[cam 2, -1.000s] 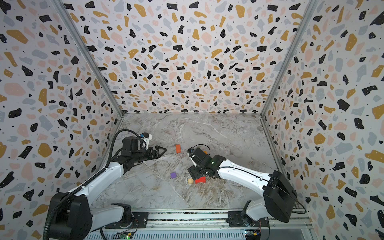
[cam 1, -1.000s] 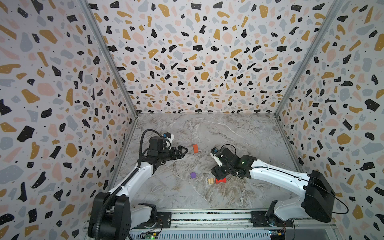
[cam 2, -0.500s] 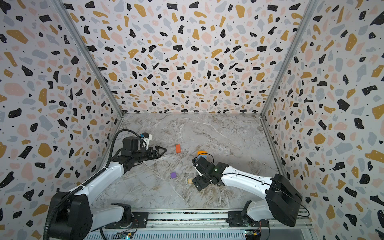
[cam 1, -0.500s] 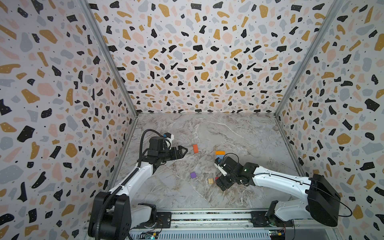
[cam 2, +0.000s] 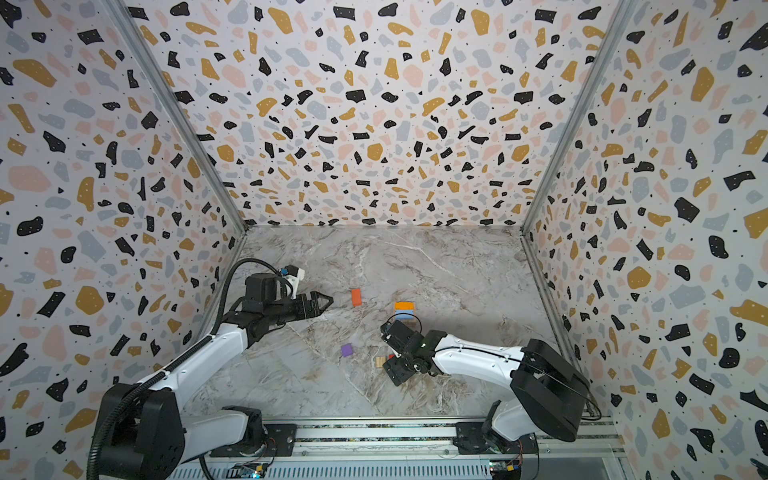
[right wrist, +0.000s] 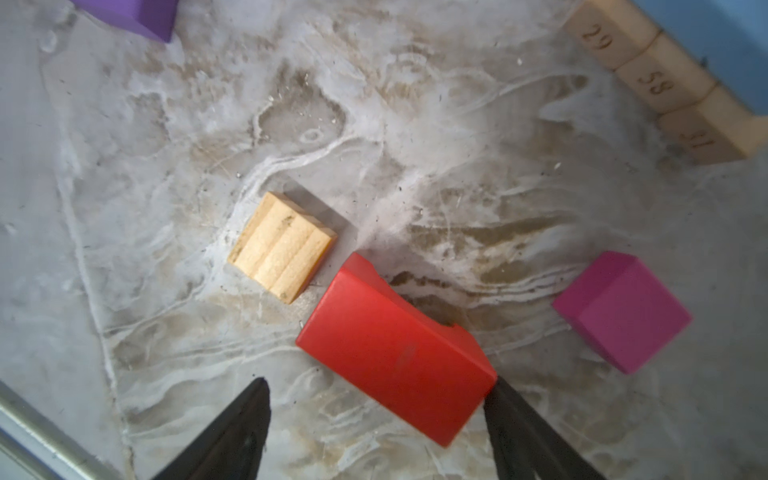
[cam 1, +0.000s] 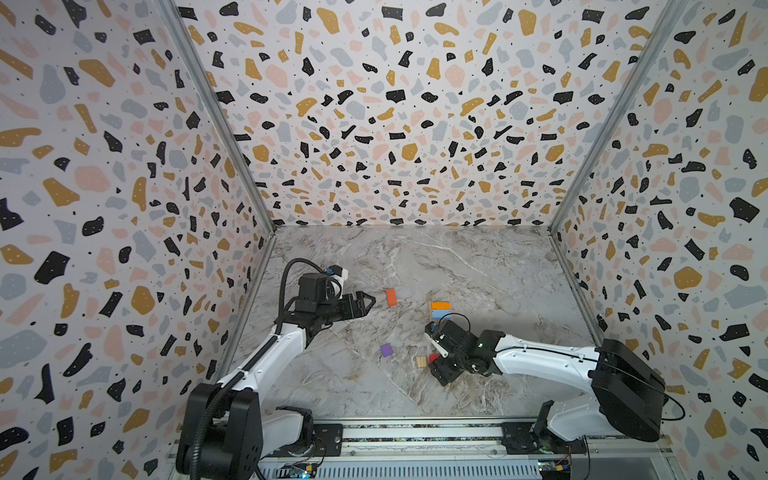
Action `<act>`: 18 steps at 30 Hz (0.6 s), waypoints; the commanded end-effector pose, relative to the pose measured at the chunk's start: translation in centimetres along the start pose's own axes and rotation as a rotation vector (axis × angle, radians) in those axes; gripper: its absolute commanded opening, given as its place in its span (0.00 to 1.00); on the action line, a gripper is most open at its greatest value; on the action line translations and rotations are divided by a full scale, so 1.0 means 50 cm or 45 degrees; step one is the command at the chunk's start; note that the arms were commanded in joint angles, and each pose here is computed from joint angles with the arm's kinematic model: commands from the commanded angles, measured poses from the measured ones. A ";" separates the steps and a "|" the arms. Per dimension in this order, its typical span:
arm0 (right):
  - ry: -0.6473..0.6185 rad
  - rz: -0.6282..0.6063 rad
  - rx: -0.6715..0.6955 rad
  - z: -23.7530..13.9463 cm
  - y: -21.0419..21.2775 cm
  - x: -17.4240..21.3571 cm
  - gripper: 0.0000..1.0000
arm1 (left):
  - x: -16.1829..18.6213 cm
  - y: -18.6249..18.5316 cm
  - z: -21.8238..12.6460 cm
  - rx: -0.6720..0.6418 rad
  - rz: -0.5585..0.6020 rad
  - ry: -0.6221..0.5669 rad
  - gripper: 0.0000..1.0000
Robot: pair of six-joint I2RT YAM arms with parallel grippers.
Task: Build the wood block tower
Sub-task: 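Lower the right gripper over the red arch block and close on it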
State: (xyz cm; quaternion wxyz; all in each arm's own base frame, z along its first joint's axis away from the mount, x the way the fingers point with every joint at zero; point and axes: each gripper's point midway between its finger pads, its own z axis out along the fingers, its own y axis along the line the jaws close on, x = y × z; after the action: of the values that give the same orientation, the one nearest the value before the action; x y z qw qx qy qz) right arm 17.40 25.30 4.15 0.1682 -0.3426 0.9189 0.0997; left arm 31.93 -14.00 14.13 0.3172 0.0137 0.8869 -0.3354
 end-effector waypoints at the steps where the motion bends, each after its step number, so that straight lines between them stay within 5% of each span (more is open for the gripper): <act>1: -0.047 0.003 -0.006 0.000 0.005 -0.018 0.82 | -0.014 -0.008 -0.003 0.002 0.036 -0.023 0.94; 18: -0.062 -0.020 0.065 0.022 -0.005 -0.048 0.81 | -0.013 -0.008 -0.003 0.001 0.038 -0.021 0.94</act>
State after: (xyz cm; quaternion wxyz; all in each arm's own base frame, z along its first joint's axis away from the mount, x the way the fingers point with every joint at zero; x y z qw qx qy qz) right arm 18.75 26.03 2.99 0.1813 -0.3407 0.9188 0.0829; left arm 31.86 -13.99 14.04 0.3152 0.0131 0.8879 -0.3349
